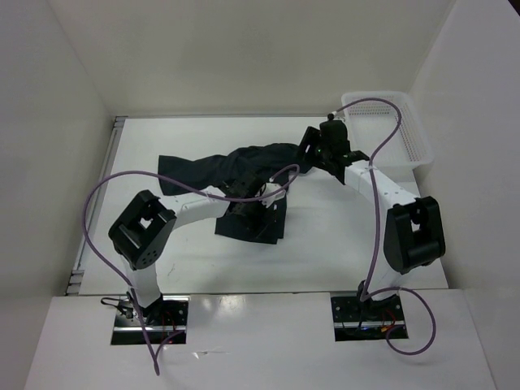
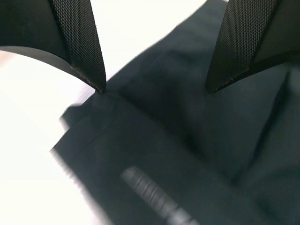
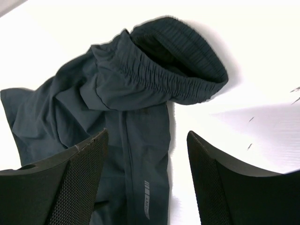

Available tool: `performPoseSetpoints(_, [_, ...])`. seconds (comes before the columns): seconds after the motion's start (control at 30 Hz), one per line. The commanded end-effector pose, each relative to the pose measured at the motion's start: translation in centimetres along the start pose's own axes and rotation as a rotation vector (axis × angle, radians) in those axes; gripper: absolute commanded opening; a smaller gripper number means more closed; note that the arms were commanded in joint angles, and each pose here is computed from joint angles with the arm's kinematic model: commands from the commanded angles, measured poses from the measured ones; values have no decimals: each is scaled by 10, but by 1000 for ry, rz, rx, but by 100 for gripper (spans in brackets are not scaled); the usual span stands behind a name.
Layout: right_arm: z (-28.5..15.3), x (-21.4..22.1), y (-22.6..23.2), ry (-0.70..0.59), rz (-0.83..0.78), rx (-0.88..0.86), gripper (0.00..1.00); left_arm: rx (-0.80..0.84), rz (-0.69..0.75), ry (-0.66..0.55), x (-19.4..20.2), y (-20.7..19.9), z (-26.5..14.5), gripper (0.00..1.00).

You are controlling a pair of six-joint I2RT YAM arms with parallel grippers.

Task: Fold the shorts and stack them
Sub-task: Flatten the shorts out

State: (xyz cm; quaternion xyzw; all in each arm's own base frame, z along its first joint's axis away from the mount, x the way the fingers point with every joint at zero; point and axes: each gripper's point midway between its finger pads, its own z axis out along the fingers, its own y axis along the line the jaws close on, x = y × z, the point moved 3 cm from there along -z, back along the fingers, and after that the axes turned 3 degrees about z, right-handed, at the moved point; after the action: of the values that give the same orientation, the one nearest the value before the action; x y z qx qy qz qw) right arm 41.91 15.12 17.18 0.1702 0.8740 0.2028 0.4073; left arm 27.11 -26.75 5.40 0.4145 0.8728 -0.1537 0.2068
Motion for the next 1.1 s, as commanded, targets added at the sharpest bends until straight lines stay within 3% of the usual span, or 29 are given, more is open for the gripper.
performPoseSetpoints(0.0, [-10, -16, -4, -88, -27, 11, 73, 65, 24, -65, -23, -8, 11, 93])
performPoseSetpoints(0.23, [17, 2, -21, -28, -64, 72, 73, 245, 21, -59, -47, -30, 17, 84])
performPoseSetpoints(0.33, [33, 7, -27, -14, -75, 94, 73, 274, 21, -61, -53, -33, 19, 84])
performPoseSetpoints(0.43, [51, 6, -29, 0, -77, 126, 65, 324, 21, -67, -60, -40, 12, 86])
performPoseSetpoints(0.67, [84, 16, -44, 15, 16, 194, 65, 341, 30, -94, -68, -40, 22, 90])
performPoseSetpoints(0.73, [94, 19, -46, 14, 16, 193, 65, 313, 25, -48, -51, -39, 33, 80])
performPoseSetpoints(0.8, [101, 19, -42, 22, 18, 170, 65, 291, 27, -51, -46, -36, 39, 62])
performPoseSetpoints(0.83, [109, 20, -42, 26, 18, 173, 65, 291, 27, -53, -44, -36, 41, 37])
performPoseSetpoints(0.87, [113, 20, -42, 28, 18, 175, 65, 302, 29, -60, -43, -38, 42, 22])
performPoseSetpoints(0.93, [124, 20, -47, 30, 32, 186, 65, 323, 24, -76, -46, -36, 41, 0])
performPoseSetpoints(1.0, [131, 22, -37, 51, 38, 117, 63, 346, 24, -77, -44, -40, 38, 0])
performPoseSetpoints(1.07, [136, 23, -33, 62, 48, 101, 50, 347, 20, -67, -43, -41, 33, 0])
